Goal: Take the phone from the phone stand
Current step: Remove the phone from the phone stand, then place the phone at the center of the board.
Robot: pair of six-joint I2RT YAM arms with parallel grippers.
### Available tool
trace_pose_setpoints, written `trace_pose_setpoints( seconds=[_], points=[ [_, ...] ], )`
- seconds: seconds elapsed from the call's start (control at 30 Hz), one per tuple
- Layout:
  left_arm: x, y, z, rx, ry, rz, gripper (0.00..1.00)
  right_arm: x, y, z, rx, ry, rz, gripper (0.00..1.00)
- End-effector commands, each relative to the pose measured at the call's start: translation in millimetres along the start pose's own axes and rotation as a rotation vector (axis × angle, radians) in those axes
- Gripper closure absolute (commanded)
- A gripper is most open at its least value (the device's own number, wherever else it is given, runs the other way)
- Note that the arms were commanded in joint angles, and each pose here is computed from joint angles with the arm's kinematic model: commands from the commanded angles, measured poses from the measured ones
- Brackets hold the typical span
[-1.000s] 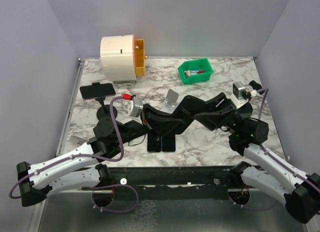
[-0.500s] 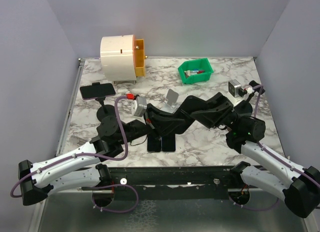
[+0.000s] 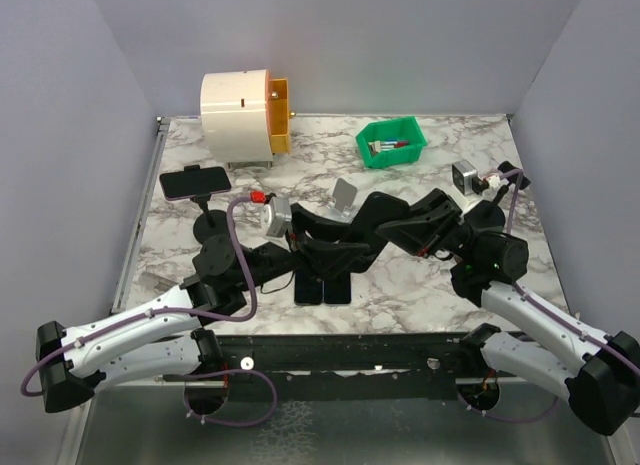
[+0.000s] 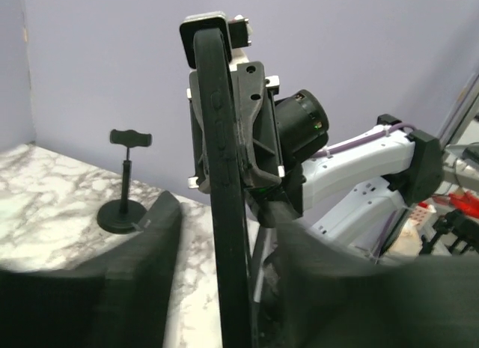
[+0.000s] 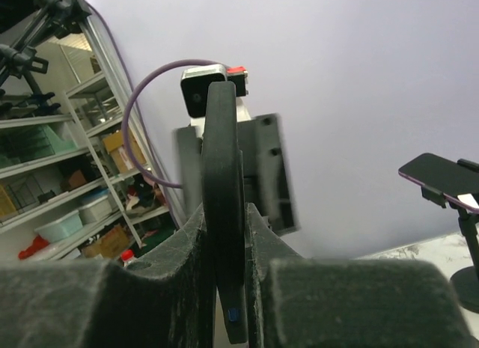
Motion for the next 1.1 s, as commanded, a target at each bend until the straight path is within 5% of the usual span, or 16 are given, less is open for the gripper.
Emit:
trace_pose_setpoints(
  seconds=[0.0, 0.07, 0.3, 0.53, 0.73, 1.07],
  points=[
    [-2.8, 11.7, -10.0, -0.086, 0.007, 0.048, 0.25, 9.3, 3.0, 0.9, 0.033, 0.025, -0.052, 1.0],
    [1.6, 12.0, -21.4, -0.114, 0.068, 0.052, 0.01, 10.4, 4.6, 0.8, 0.084, -0.002, -0.104, 1.0],
    [16.5, 27.1, -82.0, -0.243, 0.341, 0.143, 0.01, -5.8, 4.3, -16.8, 0.386, -0.336, -0.261, 1.0],
    [27.9, 19.0, -79.9, -0.1, 0.396, 0.303, 0.01, -54.0, -54.6, -68.7, 0.783, -0.705, -0.028, 1.0],
    [42.9, 16.3, -59.4, -0.039, 0.48, 0.389, 0.01, -73.6, -99.8, -92.9, 0.843, -0.767, 0.18, 1.0],
    [58.2, 2.7, -81.8, -0.054, 0.608, 0.419, 0.01, -103.6, -120.8, -123.0, 0.818, -0.874, 0.444, 1.0]
  ],
)
Point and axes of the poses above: each gripper's point midway between its finger pads, its own z axis out along the fingers, its own x axis along the line the jaws close on, y = z × x, the point moved 9 cm from there along -z, back along the fingers, and after that the axes turned 6 degrees about -z, right-handed, at the moved point
